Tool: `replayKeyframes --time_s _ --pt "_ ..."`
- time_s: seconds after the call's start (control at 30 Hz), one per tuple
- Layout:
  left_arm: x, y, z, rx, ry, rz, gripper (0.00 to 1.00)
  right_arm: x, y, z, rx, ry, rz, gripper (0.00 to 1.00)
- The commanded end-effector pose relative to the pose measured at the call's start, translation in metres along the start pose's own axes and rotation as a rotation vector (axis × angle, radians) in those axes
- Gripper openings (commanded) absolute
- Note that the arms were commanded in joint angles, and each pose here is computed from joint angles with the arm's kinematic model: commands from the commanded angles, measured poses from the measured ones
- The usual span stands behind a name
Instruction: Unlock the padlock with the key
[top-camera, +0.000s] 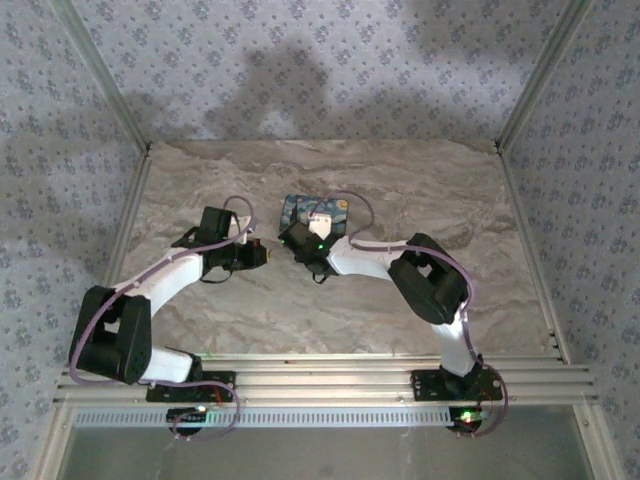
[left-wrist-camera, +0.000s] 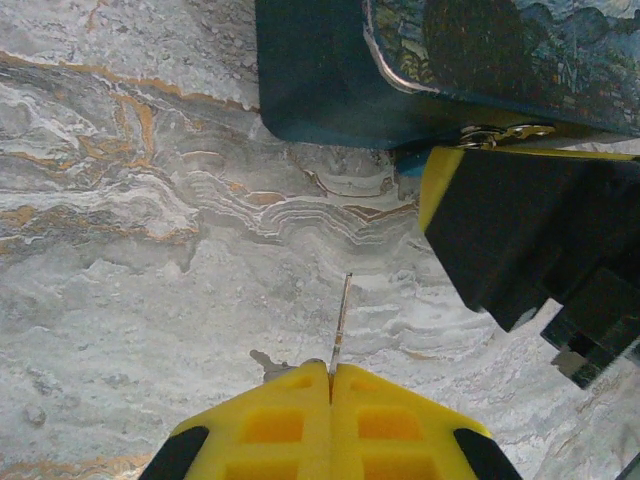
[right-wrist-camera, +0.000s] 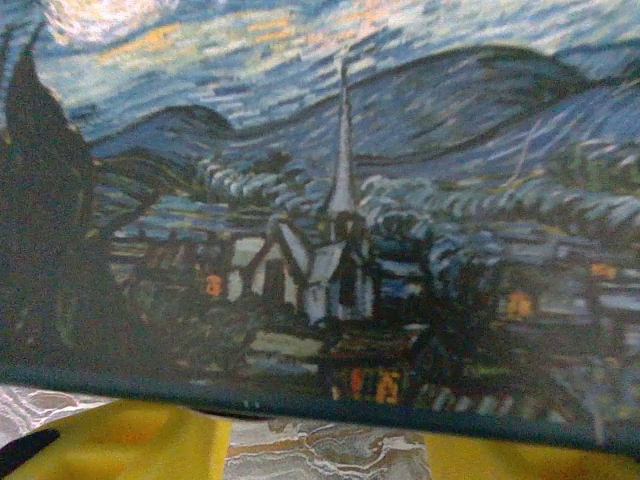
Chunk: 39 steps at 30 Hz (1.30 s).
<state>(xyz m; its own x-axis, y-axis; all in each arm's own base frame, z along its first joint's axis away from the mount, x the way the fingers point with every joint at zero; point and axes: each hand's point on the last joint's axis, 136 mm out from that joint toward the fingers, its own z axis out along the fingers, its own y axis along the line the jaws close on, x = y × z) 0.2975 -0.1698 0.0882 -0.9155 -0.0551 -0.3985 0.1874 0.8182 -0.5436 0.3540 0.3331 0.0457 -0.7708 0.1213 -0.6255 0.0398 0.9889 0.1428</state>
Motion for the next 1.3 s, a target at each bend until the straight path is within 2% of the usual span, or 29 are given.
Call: replayKeyframes --time_s 0.0,0.17,0.37,0.87,0.97,1.27 --pt "-0.003 -0.004 0.000 0.030 0.005 0.015 0.00 -0.009 -0.003 0.005 0.034 -0.026 0.025 0.52" --pt "-0.003 -0.005 0.000 0.035 0.005 0.018 0.00 -0.012 -0.002 0.010 0.039 -0.029 0.025 0.51" --pt "-0.004 -0.007 0.000 0.045 0.007 0.022 0.00 -0.014 -0.004 0.015 0.042 -0.027 0.022 0.43" --pt "-0.005 -0.010 -0.001 0.056 0.004 0.033 0.00 -0.017 -0.003 0.026 0.043 -0.010 -0.003 0.43" --pt "-0.005 -0.010 -0.002 0.057 0.003 0.035 0.00 -0.020 -0.002 0.026 0.040 -0.012 -0.012 0.37" --pt "-0.004 -0.017 -0.002 0.097 -0.001 0.061 0.00 -0.024 -0.003 0.014 -0.006 0.025 -0.023 0.12"
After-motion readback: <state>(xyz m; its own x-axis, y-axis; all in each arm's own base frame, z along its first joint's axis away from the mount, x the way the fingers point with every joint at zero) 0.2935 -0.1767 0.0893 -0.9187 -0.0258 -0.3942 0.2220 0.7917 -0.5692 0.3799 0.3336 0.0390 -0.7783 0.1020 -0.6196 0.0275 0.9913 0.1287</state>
